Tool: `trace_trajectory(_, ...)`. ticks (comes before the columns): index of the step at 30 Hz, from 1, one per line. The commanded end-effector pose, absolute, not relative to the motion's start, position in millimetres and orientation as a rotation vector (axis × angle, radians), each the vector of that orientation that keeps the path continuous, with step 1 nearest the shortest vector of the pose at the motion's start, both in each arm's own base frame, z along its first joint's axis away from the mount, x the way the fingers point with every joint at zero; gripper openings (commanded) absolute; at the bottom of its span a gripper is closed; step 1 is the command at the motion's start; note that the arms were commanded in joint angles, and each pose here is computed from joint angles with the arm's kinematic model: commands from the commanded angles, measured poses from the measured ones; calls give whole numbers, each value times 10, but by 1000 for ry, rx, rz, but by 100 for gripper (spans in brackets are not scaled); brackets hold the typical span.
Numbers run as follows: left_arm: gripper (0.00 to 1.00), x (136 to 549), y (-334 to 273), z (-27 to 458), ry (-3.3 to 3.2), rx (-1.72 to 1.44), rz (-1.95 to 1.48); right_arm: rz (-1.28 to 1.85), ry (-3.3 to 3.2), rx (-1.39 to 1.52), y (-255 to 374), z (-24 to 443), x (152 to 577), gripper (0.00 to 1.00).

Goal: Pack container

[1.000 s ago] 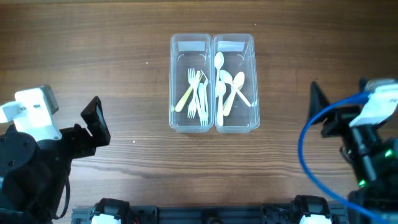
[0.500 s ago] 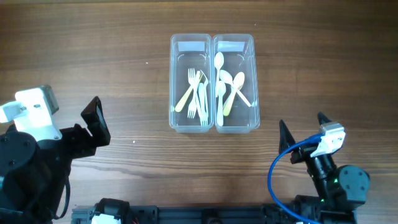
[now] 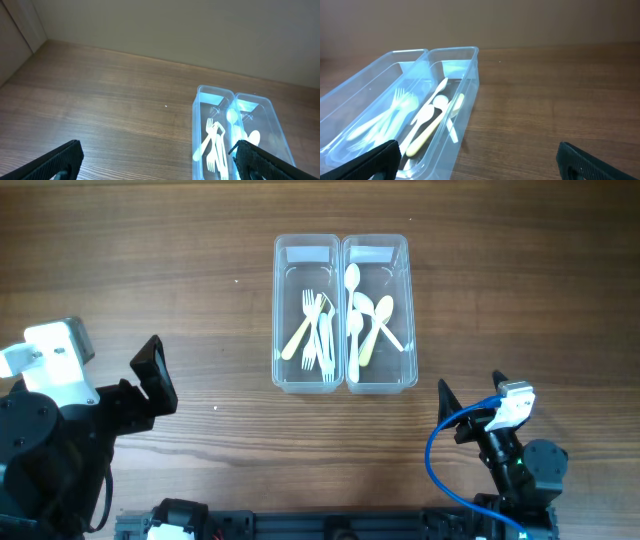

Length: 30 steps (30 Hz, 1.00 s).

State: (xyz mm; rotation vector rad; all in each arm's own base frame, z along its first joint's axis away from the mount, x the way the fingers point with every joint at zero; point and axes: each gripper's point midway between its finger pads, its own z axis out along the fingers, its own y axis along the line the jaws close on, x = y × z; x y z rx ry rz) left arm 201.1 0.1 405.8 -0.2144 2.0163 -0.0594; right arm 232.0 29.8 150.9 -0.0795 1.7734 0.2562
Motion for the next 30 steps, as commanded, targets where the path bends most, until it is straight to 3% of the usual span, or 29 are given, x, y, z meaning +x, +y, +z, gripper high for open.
trace_trajectory(1, 100, 2015, 32, 4063, 2012, -218, -37, 288, 1746, -83, 342, 1578, 2308, 100)
trace_trajectory(30, 100, 1982, 47, 4006, 2037, -220, -27, 288, 1746, -83, 342, 1577, 2308, 100)
